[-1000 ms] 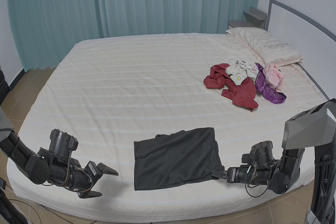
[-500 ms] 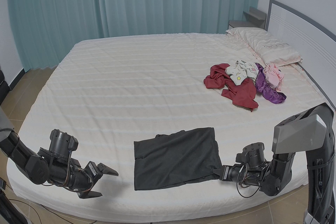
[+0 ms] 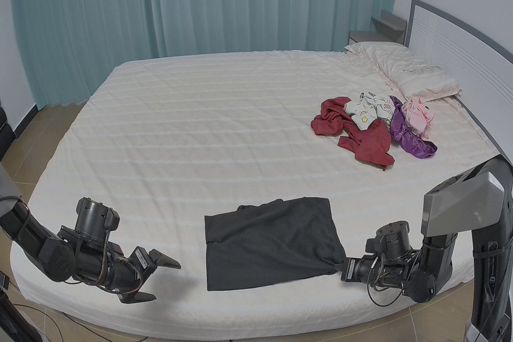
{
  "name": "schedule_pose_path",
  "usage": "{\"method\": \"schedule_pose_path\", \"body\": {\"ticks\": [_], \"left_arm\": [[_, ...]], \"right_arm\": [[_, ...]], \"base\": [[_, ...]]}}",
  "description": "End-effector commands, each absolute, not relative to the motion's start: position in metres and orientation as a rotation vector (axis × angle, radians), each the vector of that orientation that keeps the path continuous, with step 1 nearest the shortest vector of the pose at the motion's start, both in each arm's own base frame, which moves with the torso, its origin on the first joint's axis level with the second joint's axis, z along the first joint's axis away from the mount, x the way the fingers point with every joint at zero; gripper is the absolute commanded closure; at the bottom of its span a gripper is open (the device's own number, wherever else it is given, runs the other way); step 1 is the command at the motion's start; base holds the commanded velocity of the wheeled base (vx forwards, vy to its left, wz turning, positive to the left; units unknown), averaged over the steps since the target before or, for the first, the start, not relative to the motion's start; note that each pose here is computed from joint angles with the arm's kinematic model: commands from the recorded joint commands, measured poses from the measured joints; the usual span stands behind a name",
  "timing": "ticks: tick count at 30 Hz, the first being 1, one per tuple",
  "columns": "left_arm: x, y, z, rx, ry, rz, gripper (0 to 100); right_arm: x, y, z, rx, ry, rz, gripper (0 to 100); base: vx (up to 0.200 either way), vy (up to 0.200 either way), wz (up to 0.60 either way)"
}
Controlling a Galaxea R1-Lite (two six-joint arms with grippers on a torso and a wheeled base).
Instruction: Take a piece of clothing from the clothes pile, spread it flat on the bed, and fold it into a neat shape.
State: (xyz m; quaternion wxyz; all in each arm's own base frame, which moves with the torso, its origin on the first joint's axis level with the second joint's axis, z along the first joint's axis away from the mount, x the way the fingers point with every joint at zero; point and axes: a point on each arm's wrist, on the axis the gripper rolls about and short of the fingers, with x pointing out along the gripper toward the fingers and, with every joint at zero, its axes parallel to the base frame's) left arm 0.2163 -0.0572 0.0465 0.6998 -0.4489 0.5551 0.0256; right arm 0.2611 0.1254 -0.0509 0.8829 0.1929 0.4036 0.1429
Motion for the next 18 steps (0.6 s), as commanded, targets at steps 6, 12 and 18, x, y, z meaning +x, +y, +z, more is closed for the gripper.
{"method": "schedule_pose_path", "body": {"ticks": [6,12,18], "left_arm": [[0.2158,-0.0575,0.0458,-0.995,1.236,0.064,0],[0.2152,-0.0586,0.0452,-0.989,1.24,0.065,0],[0.2152,-0.0587,0.0452,-0.99,1.24,0.063,0]], "right_arm": [[0.253,0.1197,-0.0494,0.355,0.853,0.302,100],[0.2528,0.1187,-0.0508,0.348,0.856,0.3,0],[0.2565,0.1142,-0.0443,0.364,0.827,0.29,0]], "base": [[0.0,0.0,0.0],[0.0,0.0,0.0],[0.0,0.0,0.0]]}}
